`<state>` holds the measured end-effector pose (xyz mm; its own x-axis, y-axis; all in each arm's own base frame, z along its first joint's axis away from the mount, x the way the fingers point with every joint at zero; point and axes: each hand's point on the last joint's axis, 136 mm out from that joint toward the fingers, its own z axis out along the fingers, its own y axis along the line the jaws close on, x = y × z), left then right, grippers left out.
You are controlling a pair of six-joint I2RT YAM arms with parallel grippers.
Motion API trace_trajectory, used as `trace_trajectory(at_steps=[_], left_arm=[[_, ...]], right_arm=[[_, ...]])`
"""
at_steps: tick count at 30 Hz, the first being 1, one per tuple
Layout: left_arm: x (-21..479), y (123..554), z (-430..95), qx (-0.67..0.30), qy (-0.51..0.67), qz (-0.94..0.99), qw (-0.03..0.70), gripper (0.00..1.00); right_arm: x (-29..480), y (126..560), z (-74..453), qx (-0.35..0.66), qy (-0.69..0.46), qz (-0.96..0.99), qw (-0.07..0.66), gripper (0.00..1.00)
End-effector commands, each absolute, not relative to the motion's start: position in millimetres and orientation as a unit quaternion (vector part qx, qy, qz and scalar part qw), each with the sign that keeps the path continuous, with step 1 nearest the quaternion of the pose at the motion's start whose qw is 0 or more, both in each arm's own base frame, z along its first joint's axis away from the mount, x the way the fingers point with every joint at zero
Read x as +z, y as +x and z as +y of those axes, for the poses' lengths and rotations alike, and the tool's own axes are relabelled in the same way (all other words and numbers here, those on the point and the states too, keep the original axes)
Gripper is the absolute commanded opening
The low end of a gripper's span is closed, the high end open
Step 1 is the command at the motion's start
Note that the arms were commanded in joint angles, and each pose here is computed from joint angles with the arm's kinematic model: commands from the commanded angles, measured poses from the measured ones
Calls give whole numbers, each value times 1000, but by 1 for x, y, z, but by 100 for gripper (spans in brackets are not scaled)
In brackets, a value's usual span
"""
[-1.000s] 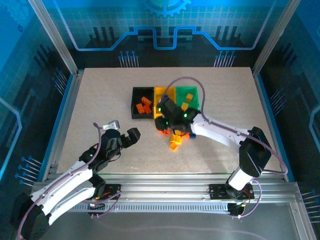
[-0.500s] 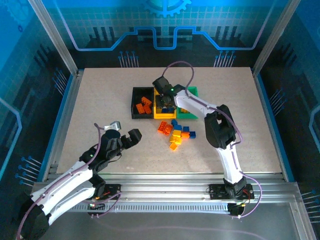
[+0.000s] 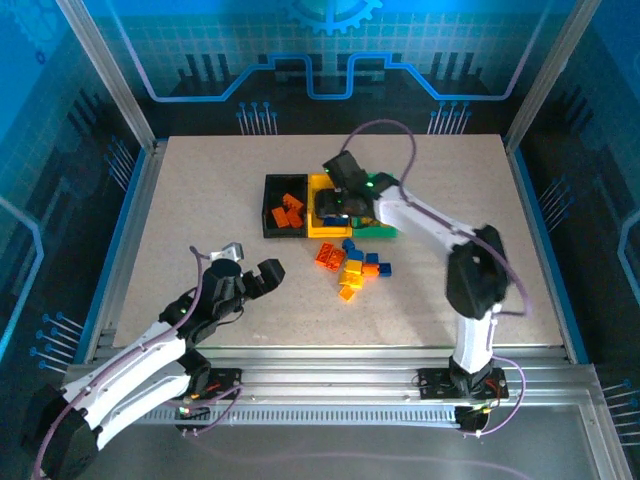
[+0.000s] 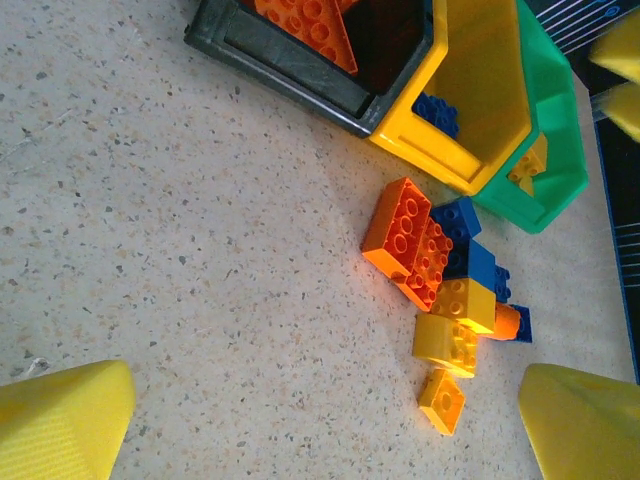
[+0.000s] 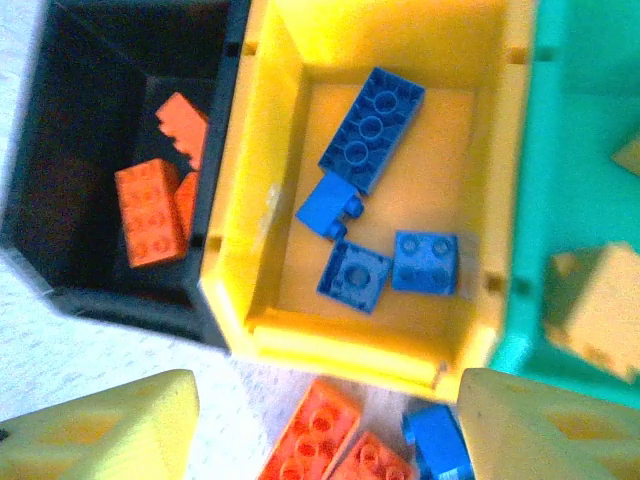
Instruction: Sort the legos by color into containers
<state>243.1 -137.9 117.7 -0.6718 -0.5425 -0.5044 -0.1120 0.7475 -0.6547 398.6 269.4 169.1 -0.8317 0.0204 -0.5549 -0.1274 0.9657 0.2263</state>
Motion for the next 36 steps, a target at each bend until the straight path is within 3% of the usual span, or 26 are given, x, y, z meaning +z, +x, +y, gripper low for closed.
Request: trace_trajectory(at_steps=[1, 6, 12, 25, 28, 36], left_arm=[[128, 245, -151, -329, -172, 858, 355, 99], [121, 246, -157, -329, -167, 863, 344, 99], [105, 248, -162, -330, -177, 867, 327, 99], [93, 246, -166, -331, -182, 874, 306, 99], [95, 246, -165, -331, -182, 873, 308, 99], [95, 246, -164, -329, -182, 873, 312, 99]], right_arm=[[188, 367, 252, 158, -10, 939, 307, 72], [157, 312, 194, 130, 28, 949, 285, 73], [99, 282, 139, 104, 86, 964, 228, 75], [41, 297, 115, 52, 106, 978, 172, 60], [33, 296, 105, 31, 114, 980, 161, 54], [33, 283, 60, -25, 172, 972, 160, 48]])
